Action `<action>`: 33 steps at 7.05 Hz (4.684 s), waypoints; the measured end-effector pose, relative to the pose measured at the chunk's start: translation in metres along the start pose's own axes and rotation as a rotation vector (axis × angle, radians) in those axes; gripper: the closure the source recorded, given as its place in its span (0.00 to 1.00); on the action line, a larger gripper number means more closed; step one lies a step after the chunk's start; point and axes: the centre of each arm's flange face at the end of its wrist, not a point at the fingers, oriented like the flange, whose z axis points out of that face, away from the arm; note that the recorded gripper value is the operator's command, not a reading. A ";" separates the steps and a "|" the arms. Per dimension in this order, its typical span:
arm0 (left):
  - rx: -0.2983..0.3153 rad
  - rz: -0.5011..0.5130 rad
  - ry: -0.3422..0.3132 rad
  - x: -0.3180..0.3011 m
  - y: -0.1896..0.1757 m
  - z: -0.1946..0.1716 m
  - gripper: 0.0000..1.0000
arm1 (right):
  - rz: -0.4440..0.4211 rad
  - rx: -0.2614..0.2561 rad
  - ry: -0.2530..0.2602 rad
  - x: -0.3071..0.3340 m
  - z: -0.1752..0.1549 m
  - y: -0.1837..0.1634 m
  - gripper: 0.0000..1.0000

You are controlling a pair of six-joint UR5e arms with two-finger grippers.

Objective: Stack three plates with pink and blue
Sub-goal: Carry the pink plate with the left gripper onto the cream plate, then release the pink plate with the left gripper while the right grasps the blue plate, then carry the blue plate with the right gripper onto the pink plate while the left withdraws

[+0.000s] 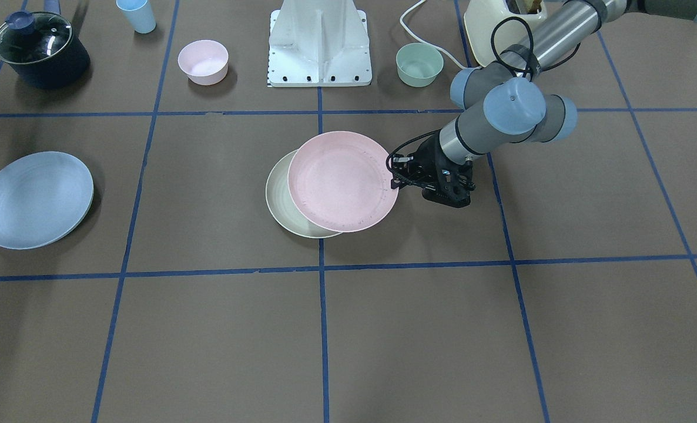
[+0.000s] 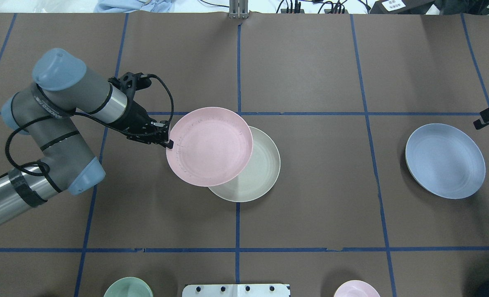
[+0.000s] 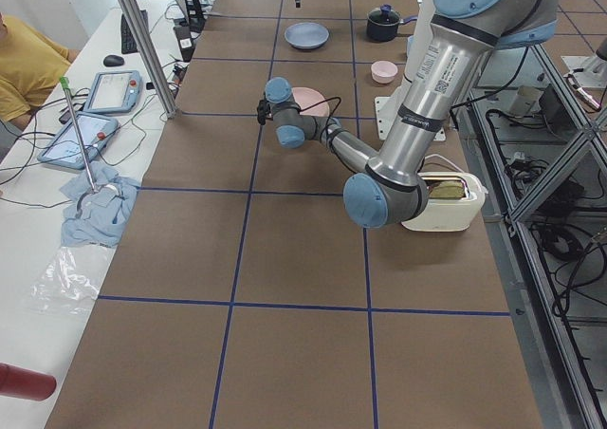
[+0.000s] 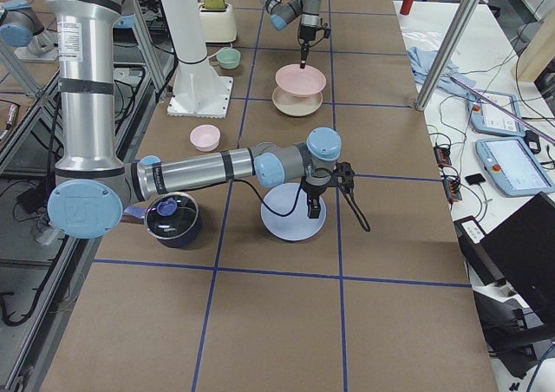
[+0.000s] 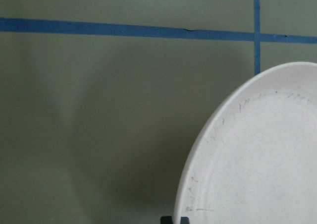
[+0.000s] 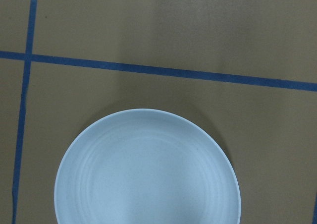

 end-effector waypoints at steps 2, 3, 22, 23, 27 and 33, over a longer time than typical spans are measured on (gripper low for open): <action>-0.006 0.009 0.000 0.014 0.007 0.017 1.00 | 0.000 -0.004 -0.010 -0.001 0.000 0.000 0.00; -0.001 0.011 -0.004 0.019 0.007 0.024 1.00 | 0.001 -0.005 -0.013 -0.001 0.000 0.001 0.00; 0.073 0.054 0.030 0.047 0.003 0.007 0.19 | 0.030 -0.046 -0.018 0.079 0.121 0.020 0.07; 0.073 0.054 0.030 0.047 0.003 0.007 0.19 | 0.021 -0.057 -0.020 0.076 0.127 0.021 0.41; 0.076 0.053 0.030 0.046 0.003 0.005 0.19 | 0.017 -0.066 -0.031 0.063 0.132 0.018 1.00; 0.097 0.053 0.030 0.025 0.009 -0.019 0.20 | 0.144 -0.015 -0.185 -0.028 0.066 0.007 1.00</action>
